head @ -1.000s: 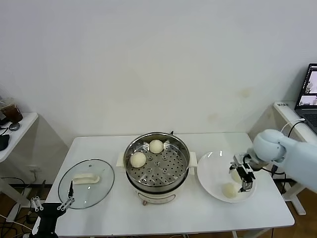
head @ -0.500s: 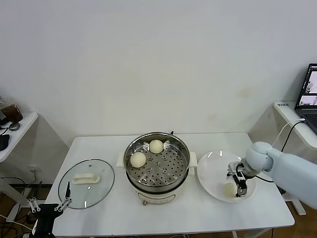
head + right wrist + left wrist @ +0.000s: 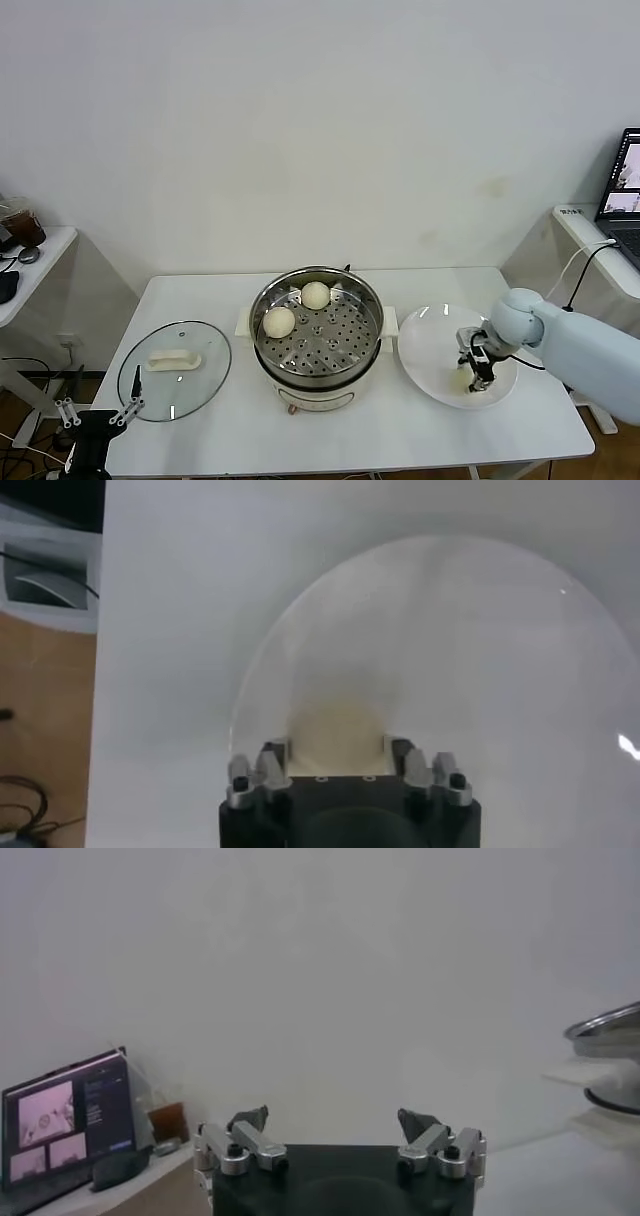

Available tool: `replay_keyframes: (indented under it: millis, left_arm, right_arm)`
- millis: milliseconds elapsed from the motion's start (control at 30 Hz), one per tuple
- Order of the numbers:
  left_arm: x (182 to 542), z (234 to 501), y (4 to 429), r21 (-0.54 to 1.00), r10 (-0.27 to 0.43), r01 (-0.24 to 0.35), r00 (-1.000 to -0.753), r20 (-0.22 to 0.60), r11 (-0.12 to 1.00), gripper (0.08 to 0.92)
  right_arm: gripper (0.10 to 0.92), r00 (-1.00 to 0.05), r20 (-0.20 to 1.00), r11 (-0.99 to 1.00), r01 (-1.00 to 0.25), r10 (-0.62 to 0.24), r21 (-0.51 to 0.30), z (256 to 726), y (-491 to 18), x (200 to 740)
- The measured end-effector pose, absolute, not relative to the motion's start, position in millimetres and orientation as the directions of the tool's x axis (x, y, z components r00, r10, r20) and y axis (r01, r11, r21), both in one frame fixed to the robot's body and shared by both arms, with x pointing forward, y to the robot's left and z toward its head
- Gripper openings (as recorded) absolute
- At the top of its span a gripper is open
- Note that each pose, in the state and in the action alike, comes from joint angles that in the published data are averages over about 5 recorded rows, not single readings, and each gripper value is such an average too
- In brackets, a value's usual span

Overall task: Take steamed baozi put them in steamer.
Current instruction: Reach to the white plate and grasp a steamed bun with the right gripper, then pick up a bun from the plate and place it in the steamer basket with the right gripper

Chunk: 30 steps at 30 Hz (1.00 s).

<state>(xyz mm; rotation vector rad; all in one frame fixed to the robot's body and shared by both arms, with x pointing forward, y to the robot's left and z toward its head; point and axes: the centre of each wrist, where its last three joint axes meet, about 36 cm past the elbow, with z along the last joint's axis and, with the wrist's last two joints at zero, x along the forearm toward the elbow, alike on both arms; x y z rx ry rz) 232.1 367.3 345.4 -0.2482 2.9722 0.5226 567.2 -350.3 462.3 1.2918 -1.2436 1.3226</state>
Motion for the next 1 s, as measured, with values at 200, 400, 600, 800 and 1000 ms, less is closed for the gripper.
replay_keyframes:
  millis: [200, 400, 600, 800, 1000]
  left_arm:
    - [232, 347, 368, 0.329, -0.140, -0.180, -0.980, -0.142, 0.927, 0.823]
    - [235, 347, 368, 0.324, -0.136, -0.177, -0.980, -0.145, 0.930, 0.823]
    - [238, 347, 368, 0.321, -0.133, -0.175, -0.980, -0.148, 0.931, 0.823]
    - [240, 348, 369, 0.319, -0.132, -0.176, -0.979, -0.155, 0.931, 0.823]
    - [242, 347, 369, 0.317, -0.135, -0.179, -0.979, -0.156, 0.932, 0.823]
  right_arm:
    - [0.451, -0.070, 0.996, -0.107, -0.991, -0.062, -0.077, 475, -353, 571]
    - [0.458, -0.085, 0.993, -0.121, -0.988, -0.084, -0.095, 513, -356, 587]
    - [0.458, -0.138, 0.980, -0.154, -0.975, -0.145, -0.161, 581, -348, 613]
    - [0.458, -0.204, 0.949, -0.233, -0.937, -0.239, -0.260, 656, -317, 633]
    - [0.458, -0.204, 0.923, -0.390, -0.860, -0.326, -0.328, 700, -258, 635]
